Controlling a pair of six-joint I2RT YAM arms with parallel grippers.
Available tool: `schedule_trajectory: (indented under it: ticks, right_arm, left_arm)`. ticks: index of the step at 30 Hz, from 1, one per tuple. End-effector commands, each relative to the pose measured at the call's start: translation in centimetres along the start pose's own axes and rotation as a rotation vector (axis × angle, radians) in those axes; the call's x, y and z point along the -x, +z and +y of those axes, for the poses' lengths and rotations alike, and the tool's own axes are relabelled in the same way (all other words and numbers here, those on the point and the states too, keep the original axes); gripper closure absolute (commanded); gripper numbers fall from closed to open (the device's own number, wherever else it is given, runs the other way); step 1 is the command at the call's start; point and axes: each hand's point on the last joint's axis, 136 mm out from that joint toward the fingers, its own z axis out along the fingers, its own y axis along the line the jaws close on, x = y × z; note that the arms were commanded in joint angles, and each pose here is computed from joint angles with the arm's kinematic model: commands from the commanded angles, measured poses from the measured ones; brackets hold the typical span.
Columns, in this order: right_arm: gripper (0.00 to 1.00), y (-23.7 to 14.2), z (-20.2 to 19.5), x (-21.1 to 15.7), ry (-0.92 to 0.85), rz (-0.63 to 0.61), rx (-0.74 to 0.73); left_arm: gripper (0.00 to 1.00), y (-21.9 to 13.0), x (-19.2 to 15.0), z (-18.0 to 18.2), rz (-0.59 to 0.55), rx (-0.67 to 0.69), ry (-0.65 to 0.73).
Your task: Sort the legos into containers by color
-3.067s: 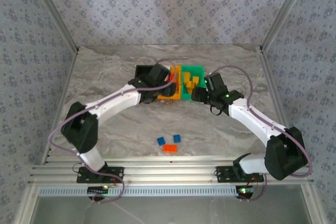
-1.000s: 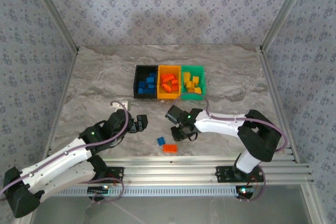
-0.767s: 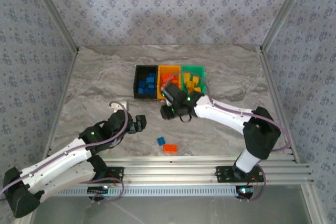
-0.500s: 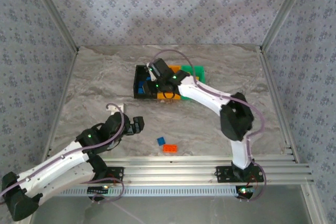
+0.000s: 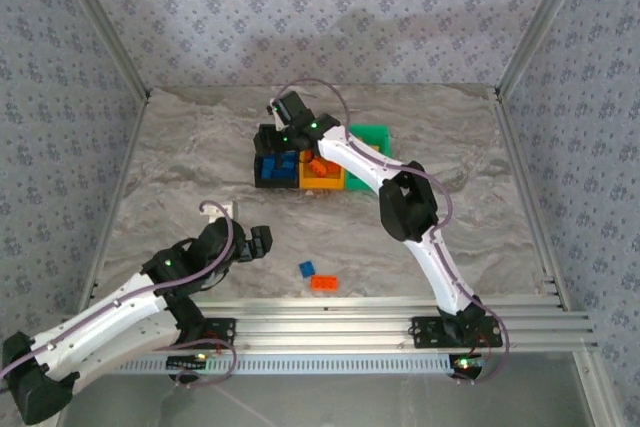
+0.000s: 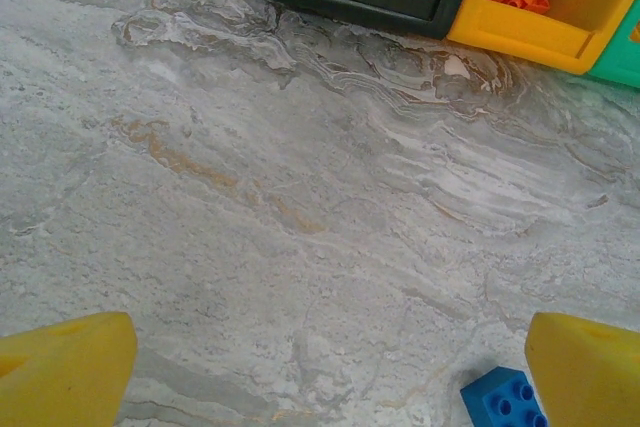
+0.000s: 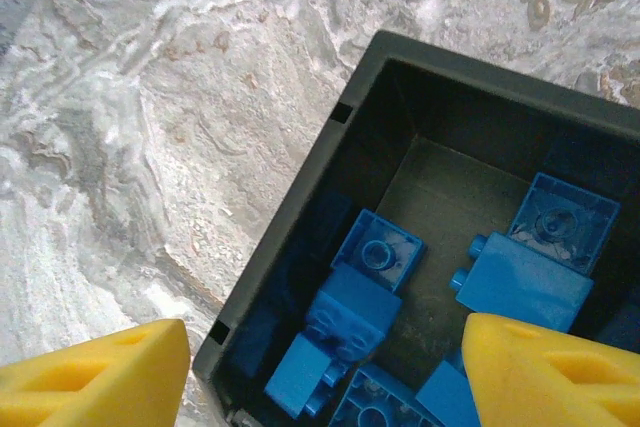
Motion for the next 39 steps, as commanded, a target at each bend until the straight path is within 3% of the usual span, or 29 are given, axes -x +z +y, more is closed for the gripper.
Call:
schedule_trajectory:
  ticks: [1, 8, 15, 20, 32, 39]
  right_arm:
    - [0.25, -5.1, 0.7, 2.1, -0.008, -0.084, 0.013]
    - [0.24, -11.8, -1.5, -3.6, 0.018, -0.09, -0.035]
    - [0.23, -15.8, -7.0, -12.0, 0.107, -0.019, -0.139]
    - [0.23, -17.9, -9.1, -14.7, 0.139, -0.03, -0.18]
    - [0.23, -20.5, -9.8, -15.0, 0.15, -0.09, -0.174]
    - [0.22, -21.1, -9.9, -14.7, 0.159, -0.114, -0.168]
  left_arm:
    - [0.01, -0.4, 0.3, -0.3, -0.002, -0.018, -0.002]
    - [0.01, 0.9, -0.3, -4.1, 0.082, -0.133, 0.055]
    - [0.05, 4.7, -5.2, -9.3, 0.347, -0.194, 0.263]
    - [0.12, 6.4, -8.8, -11.7, 0.484, -0.216, 0.354]
    - [0.29, 8.2, -13.7, -8.0, 0.717, -0.04, 0.416]
    - [0.38, 6.6, -14.4, -5.4, 0.759, 0.022, 0.416]
